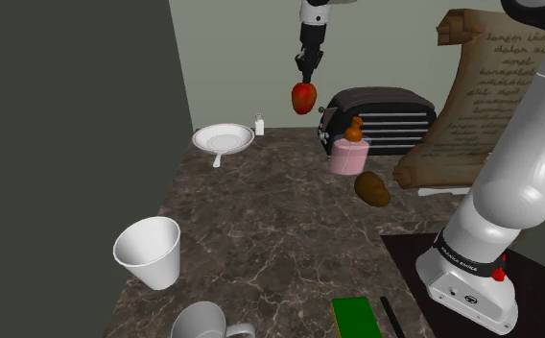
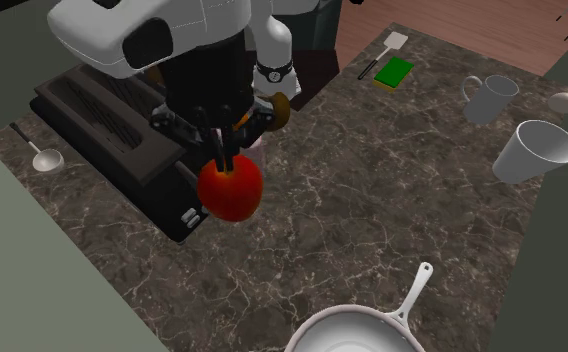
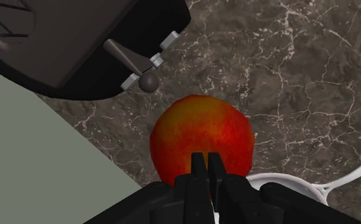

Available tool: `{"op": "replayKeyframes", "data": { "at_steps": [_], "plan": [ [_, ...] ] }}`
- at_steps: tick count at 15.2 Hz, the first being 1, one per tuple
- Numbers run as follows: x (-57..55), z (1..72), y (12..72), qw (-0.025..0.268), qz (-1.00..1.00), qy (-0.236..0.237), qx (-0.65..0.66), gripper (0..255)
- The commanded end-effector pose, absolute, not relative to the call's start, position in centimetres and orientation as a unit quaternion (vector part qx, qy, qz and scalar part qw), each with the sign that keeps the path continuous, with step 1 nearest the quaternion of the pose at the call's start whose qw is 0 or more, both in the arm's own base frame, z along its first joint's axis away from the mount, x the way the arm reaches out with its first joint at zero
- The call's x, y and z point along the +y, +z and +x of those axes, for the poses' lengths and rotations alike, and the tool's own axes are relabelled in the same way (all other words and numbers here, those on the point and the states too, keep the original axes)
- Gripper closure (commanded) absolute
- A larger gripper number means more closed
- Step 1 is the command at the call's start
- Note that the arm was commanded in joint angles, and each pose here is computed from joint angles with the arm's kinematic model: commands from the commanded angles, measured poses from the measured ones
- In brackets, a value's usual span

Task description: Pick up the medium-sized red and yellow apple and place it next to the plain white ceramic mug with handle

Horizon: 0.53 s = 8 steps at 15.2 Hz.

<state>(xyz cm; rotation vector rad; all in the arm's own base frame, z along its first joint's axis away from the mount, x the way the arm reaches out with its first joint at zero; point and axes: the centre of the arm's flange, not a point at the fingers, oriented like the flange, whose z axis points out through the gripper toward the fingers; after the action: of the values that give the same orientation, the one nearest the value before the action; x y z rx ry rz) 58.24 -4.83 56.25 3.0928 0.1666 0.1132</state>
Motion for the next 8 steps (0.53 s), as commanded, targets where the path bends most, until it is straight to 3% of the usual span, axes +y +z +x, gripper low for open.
{"op": "replayKeyframes", "data": {
  "at_steps": [1, 8],
  "plan": [
    [-4.8, 58.2, 57.2, 0.021, 0.998, 0.036, 0.054, 255],
    [-0.5, 55.1, 58.7, 0.021, 0.998, 0.036, 0.054, 255]
  ]
}}
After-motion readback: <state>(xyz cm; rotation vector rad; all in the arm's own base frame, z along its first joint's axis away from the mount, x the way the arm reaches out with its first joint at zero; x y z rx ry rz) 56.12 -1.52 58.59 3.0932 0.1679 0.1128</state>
